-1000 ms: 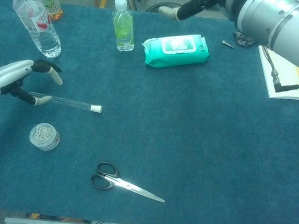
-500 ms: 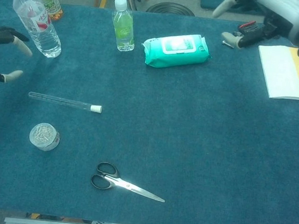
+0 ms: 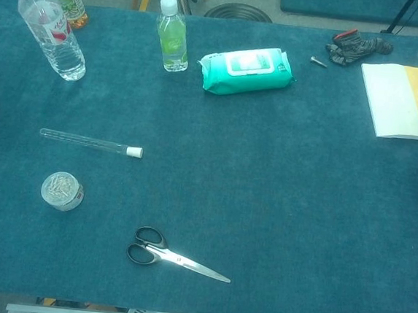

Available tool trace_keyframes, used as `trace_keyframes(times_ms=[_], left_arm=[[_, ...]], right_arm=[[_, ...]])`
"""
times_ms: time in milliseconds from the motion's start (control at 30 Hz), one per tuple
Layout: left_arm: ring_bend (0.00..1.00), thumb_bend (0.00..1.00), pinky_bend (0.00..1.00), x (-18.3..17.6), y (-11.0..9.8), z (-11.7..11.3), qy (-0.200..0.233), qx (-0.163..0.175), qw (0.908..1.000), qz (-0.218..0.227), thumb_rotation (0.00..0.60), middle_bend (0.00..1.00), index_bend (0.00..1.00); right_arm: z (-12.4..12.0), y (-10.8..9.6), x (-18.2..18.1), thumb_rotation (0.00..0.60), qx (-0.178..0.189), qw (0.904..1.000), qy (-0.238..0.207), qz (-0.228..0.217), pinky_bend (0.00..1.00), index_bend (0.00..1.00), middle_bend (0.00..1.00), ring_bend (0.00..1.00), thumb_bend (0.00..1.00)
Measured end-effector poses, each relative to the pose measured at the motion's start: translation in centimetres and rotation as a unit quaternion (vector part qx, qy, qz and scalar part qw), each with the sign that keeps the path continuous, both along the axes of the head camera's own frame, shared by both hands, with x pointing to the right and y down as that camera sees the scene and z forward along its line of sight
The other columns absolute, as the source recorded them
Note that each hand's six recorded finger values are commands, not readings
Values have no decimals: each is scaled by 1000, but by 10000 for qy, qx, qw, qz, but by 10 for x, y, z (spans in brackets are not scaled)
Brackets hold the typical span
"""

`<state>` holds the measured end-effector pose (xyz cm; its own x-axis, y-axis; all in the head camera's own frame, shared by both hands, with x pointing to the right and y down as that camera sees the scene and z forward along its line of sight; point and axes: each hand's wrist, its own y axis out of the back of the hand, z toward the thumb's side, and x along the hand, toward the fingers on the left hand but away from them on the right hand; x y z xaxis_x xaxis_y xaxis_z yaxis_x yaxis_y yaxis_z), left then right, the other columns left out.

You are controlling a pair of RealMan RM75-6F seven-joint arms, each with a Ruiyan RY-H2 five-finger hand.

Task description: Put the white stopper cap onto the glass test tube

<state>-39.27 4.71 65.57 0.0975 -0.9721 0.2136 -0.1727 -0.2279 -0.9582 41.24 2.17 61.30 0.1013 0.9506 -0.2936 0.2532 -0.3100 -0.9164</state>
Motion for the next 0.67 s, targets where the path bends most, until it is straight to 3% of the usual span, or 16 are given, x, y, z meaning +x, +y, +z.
trace_keyframes(times_ms=[433, 667], left_arm=[[0, 327, 103, -16, 30, -23, -318, 160, 9989, -315, 600, 176, 360], [0, 327, 103, -23, 48, -25, -363, 190, 9981, -454, 600, 176, 361]], right_arm=[[-17, 74, 78, 600, 420, 9942, 478, 866, 93, 339, 239, 113, 344], [-17, 79, 85, 600, 410, 9935, 453, 965, 93, 339, 239, 113, 345]])
